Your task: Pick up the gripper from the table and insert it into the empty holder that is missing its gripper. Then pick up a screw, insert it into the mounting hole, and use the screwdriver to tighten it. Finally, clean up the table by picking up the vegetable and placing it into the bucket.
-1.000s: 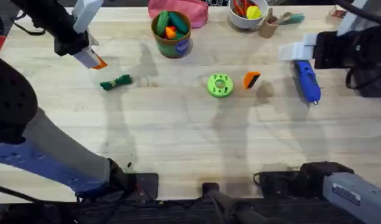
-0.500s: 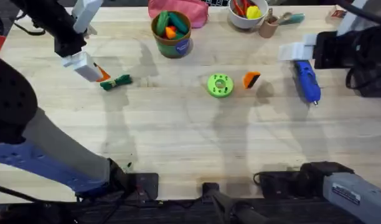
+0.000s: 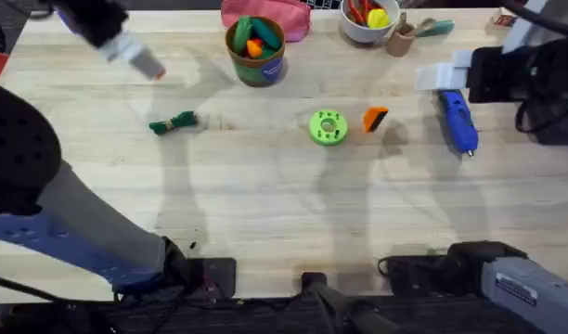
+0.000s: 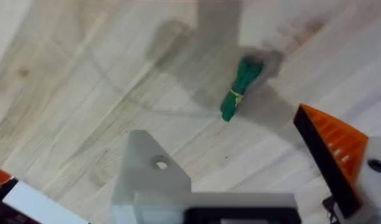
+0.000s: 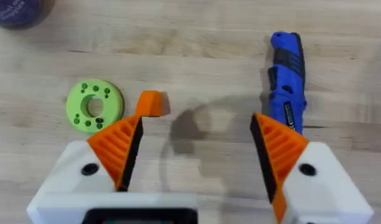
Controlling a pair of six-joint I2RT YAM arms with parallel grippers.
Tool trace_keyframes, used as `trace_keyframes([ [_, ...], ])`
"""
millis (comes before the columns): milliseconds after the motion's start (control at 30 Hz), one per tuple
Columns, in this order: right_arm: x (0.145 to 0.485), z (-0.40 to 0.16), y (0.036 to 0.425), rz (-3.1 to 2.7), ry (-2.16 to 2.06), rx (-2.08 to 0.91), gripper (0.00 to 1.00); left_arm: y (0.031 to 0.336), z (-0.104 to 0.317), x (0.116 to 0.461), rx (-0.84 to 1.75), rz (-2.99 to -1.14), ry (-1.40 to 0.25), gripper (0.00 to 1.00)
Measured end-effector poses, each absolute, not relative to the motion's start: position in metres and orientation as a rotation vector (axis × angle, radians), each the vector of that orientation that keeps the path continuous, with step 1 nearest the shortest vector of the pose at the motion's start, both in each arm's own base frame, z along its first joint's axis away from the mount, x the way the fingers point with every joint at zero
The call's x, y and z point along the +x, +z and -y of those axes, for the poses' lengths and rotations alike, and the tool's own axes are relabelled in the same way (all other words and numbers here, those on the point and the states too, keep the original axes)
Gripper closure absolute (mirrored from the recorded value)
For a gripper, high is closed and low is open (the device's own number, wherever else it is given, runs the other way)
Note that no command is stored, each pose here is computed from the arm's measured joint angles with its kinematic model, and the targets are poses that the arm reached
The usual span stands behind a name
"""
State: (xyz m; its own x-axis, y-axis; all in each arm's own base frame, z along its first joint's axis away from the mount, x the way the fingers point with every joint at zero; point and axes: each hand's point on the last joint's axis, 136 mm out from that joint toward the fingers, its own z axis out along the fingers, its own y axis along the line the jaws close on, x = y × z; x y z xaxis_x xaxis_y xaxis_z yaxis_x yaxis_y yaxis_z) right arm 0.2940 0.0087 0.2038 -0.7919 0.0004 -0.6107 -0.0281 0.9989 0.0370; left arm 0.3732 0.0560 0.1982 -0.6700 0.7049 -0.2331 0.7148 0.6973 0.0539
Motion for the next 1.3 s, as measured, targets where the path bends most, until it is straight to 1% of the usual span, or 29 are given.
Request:
trace_keyframes([
  [100,0.294,-0.009,0.204,-2.485,0.058,-0.019,0.007,0.217,-0.041,0.386,1.061,-2.654,-0.018,0.014],
  [167,0.294,-0.009,0.204,-2.486,0.058,-0.019,0.008,0.222,-0.025,0.39,1.052,-2.64,-0.03,0.015],
  [333,0.294,-0.009,0.203,-2.486,0.058,-0.019,0.007,0.228,0.019,0.398,1.072,-2.551,-0.164,0.015],
  [400,0.294,-0.009,0.203,-2.486,0.058,-0.019,0.008,0.231,0.029,0.404,1.056,-2.518,-0.199,0.016],
  [467,0.294,-0.009,0.203,-2.486,0.058,-0.019,0.008,0.232,0.032,0.407,0.986,-2.534,-0.207,0.016],
  [633,0.293,-0.009,0.203,-2.487,0.058,-0.019,0.008,0.229,0.024,0.406,0.747,-2.666,-0.159,0.013],
  [767,0.293,-0.009,0.203,-2.487,0.058,-0.019,0.008,0.243,0.029,0.404,0.62,-2.67,-0.103,0.013],
  [900,0.293,-0.009,0.203,-2.487,0.058,-0.019,0.007,0.278,0.036,0.388,0.537,-2.608,-0.053,0.013],
  [967,0.293,-0.009,0.203,-2.487,0.058,-0.019,0.008,0.294,0.038,0.372,0.498,-2.571,-0.028,0.013],
  [1033,0.293,-0.009,0.203,-2.487,0.058,-0.019,0.007,0.301,0.038,0.351,0.46,-2.551,-0.009,0.013],
  [1133,0.293,-0.009,0.203,-2.487,0.058,-0.019,0.007,0.297,0.037,0.325,0.405,-2.537,0.004,0.013],
  [1300,0.293,-0.009,0.203,-2.487,0.058,-0.019,0.007,0.274,0.03,0.279,0.293,-2.55,-0.001,0.013],
])
